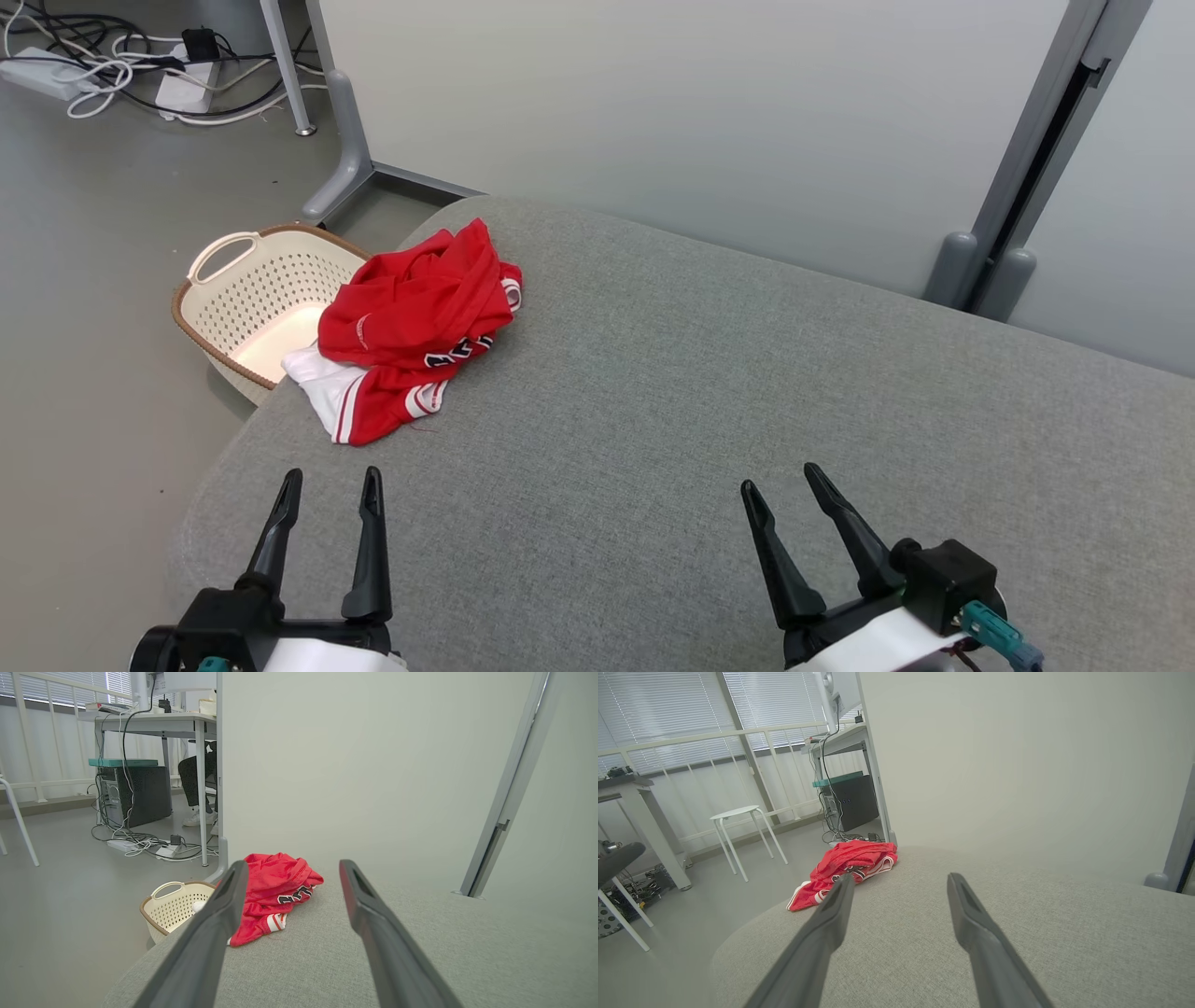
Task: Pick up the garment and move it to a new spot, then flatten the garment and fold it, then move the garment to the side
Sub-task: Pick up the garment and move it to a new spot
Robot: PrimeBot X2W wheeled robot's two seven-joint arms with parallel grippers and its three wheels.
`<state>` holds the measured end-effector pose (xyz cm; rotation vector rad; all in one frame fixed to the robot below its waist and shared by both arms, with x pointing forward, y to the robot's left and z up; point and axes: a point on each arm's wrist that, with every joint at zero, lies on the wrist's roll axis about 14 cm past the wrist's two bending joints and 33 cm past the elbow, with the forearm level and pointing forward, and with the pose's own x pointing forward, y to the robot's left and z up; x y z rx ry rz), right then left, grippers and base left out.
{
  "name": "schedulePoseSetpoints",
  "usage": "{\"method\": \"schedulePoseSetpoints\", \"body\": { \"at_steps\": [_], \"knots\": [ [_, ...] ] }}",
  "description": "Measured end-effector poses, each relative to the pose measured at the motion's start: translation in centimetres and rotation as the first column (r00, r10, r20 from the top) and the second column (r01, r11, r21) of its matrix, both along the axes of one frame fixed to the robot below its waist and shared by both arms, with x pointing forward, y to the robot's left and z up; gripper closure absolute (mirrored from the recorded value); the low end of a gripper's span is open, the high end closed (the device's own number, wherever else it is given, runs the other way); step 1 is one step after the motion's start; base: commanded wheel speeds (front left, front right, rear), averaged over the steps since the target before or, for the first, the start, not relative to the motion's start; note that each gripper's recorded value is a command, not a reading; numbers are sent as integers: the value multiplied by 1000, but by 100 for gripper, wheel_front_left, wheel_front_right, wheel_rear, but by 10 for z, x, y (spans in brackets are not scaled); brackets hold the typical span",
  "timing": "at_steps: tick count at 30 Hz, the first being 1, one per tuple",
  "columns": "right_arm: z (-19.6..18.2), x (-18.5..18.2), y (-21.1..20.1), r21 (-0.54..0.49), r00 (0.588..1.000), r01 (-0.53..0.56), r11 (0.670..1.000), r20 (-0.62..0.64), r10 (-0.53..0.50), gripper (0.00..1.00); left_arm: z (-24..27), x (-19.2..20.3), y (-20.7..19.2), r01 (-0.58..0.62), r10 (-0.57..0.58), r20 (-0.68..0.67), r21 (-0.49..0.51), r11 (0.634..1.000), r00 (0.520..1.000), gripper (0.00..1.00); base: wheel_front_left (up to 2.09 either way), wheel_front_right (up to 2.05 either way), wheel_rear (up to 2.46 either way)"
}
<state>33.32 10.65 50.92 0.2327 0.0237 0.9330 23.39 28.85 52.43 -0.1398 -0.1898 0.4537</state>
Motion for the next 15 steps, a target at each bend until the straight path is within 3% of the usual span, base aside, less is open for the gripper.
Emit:
{"method": "schedulePoseSetpoints", "body": {
  "at_steps": [10, 15],
  "knots": [
    [-2, 3, -10, 3, 999, 34, 999, -9, -34, 0, -1, 2, 0, 7, -7, -4, 6, 1000, 1000, 0, 0, 0, 0],
    [-7, 12, -17, 0, 998, 64, 998, -18, -64, 0, 3, 4, 19, -38, 38, -11, 27, 999, 999, 0, 0, 0, 0]
  ]
}}
